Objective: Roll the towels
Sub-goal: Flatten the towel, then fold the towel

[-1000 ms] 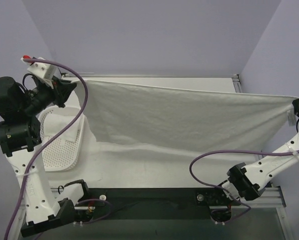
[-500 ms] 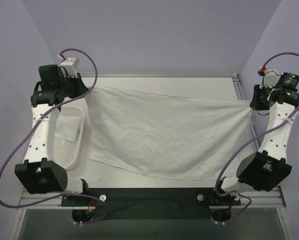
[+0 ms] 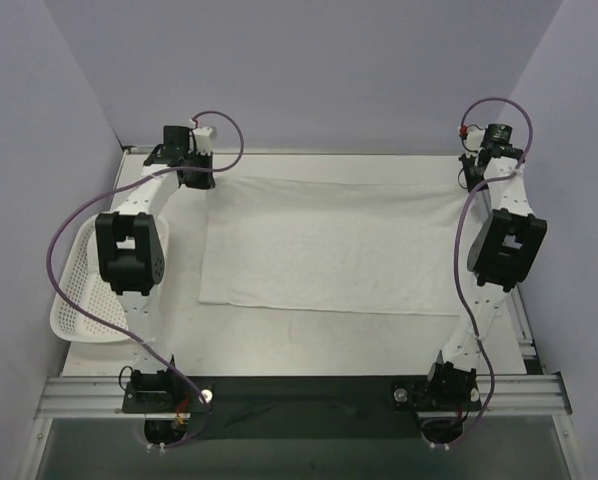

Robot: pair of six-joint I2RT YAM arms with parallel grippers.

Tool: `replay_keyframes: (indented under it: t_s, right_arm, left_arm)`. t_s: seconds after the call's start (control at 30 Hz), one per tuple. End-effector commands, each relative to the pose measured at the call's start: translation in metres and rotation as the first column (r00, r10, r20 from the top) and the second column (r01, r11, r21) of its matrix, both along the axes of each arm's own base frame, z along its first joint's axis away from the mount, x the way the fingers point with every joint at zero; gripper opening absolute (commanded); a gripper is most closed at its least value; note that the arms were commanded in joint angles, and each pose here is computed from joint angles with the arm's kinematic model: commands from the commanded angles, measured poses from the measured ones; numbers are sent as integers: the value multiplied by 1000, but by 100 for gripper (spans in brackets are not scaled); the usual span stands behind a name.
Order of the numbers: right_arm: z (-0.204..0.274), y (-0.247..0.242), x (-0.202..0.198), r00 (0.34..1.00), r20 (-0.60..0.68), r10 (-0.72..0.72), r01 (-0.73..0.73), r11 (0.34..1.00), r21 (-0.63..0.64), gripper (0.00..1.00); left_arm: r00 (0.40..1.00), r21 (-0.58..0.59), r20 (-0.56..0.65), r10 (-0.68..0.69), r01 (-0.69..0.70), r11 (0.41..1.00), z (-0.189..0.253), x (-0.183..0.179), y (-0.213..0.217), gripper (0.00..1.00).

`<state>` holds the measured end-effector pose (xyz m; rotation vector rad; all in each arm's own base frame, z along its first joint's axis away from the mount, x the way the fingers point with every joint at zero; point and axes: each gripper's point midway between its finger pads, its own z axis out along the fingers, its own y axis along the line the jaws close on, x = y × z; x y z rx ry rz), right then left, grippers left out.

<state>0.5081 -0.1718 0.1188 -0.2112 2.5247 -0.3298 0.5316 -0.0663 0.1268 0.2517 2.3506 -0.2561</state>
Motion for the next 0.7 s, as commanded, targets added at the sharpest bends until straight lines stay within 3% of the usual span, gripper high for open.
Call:
replay_keyframes:
  t_s: [0.0,0.33,0.5,0.67]
  right_arm:
    - [9,-23,34,998,44,-35,40,990,-134,0]
    - [-2,-26,77,997,81,9,11,971,-240,0]
    - [34,-20,64,992,113,54,-26,970,-240,0]
    - [50,13,13,971,52,234,-223,961,-164,0]
  left_arm:
    - [994,42,109,-7,2,999,9,49,3,0]
    - [991,88,123,-44,33,996,-14,102,6,0]
    - [971,65,153,-184,176,982,18,84,1,0]
    - [919,65,139,-369,364,929,45,37,9,0]
